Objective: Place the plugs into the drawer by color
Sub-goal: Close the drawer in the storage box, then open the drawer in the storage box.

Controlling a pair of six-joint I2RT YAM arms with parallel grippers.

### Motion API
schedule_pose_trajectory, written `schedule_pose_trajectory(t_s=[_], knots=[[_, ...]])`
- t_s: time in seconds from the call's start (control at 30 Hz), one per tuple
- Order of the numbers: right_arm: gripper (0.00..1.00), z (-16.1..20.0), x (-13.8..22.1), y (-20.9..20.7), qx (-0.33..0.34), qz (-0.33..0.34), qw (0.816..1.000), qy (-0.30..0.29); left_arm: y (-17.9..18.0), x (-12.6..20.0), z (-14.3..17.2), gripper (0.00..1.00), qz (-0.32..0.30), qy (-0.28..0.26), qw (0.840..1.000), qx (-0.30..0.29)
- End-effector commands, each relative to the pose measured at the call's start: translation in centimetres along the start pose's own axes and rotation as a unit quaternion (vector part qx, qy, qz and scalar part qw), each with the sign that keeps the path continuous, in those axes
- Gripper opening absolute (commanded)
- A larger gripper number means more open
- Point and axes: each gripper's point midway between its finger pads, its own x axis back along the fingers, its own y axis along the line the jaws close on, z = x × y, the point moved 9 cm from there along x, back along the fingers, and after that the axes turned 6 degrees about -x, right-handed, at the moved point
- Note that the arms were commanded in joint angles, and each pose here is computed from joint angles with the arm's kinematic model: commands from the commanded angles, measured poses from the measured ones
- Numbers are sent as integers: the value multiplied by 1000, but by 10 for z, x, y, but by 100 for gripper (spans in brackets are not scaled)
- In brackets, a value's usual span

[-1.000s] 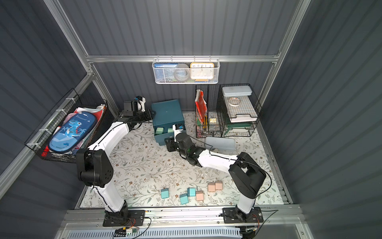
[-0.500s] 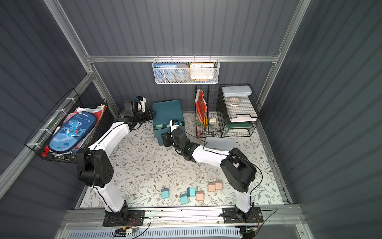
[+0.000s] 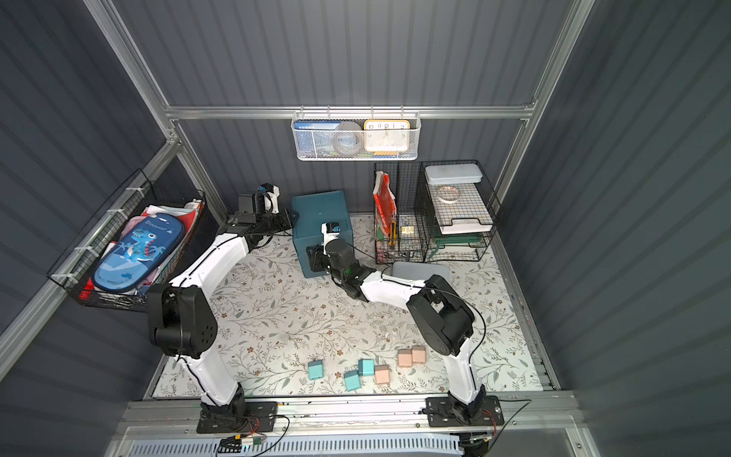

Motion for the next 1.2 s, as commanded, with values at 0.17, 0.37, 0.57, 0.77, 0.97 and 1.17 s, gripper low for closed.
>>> schedule_pose_trajectory(t_s=[0.17,0.37,0.57,0.77,0.97,1.17], knots=[[40,-5,58,-22,-165,-33,986,-22,-1,-24,54,31,25,117,993,18],[40,0,65,-51,-246,-39,968,-25,1,-29,59,31,25,126,991,23],[40,6,57,-74,-307,-52,950,-33,1,-29,60,31,24,126,992,22],[40,10,47,-87,-331,-54,942,-32,2,-31,60,31,26,125,992,24],[42,9,43,-95,-347,-61,935,-42,1,-28,59,31,28,123,992,22],[46,15,33,-100,-352,-61,934,-26,1,-31,60,31,28,126,991,24]])
